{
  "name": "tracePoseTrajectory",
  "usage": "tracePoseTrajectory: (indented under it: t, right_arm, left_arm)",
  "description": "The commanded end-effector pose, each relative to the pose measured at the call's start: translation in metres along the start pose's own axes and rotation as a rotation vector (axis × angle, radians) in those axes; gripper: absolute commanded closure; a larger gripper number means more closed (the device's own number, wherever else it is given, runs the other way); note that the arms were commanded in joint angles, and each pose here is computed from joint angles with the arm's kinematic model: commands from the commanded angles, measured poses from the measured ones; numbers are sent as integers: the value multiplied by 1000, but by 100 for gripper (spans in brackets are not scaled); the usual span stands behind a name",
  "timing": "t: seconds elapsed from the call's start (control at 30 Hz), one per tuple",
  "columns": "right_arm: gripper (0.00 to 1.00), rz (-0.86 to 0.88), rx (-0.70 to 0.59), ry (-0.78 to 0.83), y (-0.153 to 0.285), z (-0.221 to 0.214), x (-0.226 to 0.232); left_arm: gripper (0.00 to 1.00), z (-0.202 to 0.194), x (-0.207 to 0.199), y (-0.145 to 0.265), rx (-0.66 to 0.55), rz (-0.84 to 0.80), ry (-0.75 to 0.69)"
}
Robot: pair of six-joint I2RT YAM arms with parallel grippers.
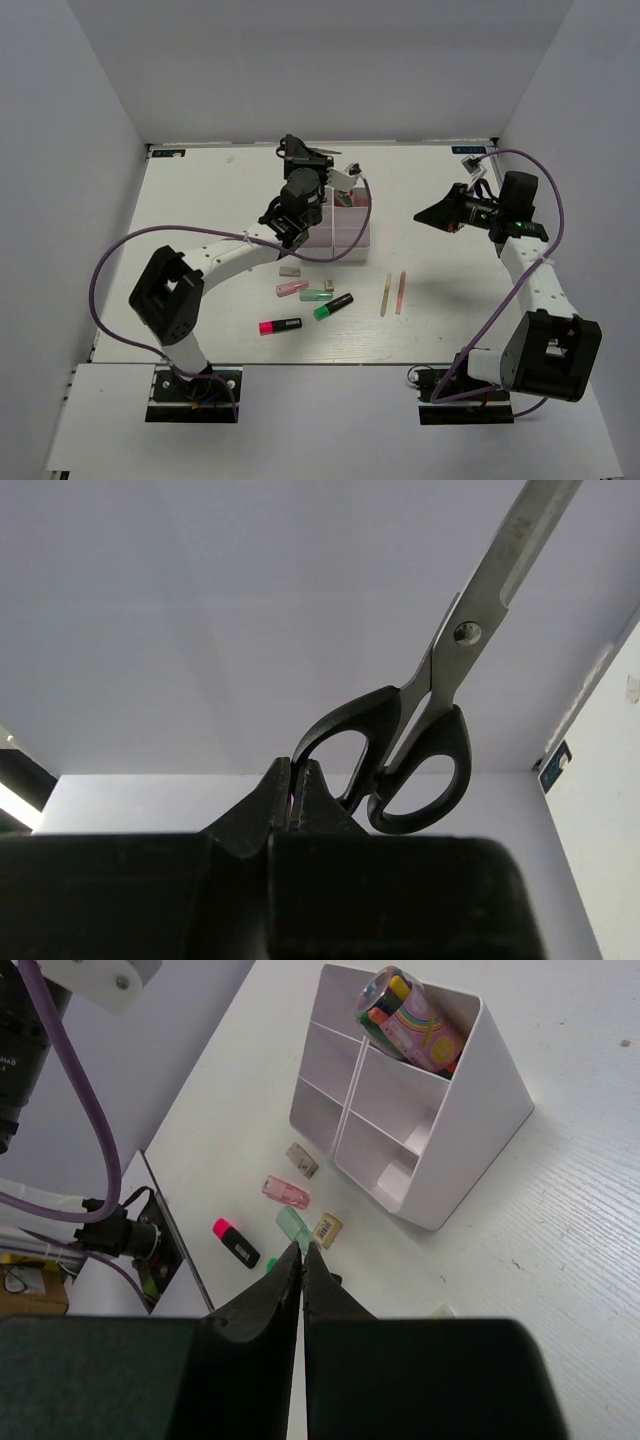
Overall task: Sort the stationery into containers
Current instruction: Place the scissors in the storage box.
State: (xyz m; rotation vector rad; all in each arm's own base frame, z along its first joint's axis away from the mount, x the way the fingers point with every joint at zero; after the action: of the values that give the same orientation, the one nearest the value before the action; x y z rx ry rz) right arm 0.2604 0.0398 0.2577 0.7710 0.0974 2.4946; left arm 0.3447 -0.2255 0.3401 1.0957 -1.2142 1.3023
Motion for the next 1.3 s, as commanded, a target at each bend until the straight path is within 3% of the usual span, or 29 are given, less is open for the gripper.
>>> tracePoseTrajectory:
  t: [0.0,0.5,1.0,1.27]
  right_arm:
    - [95,29,-25,12,1,10,-1]
    - [95,34,-38,-14,8,13,-2]
    - [95,41,-53,-27,13,15,-2]
    - [94,48,-60,-36,16,15,-2]
  left_arm:
    - [100,-22,19,13,-4,29,17]
    - [100,-55,-25,18,36,-178,-2]
    - [100,-41,-57,8,-10,-308,-73]
    - [100,-27,-66,-2,-31,-295,-82]
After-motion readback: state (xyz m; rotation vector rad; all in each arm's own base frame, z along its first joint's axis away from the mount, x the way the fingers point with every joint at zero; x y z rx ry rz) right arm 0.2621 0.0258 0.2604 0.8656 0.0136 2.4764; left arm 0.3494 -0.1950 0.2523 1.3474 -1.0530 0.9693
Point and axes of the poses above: each gripper's point midway between its finger pads, its own y axis back along the fingers, its own x axis along the line the jaws close on, z = x × y, the point moved 10 cm from there along y, back along the fingers, and after that the axes turned 9 degrees about y, right-handed, at the moved point
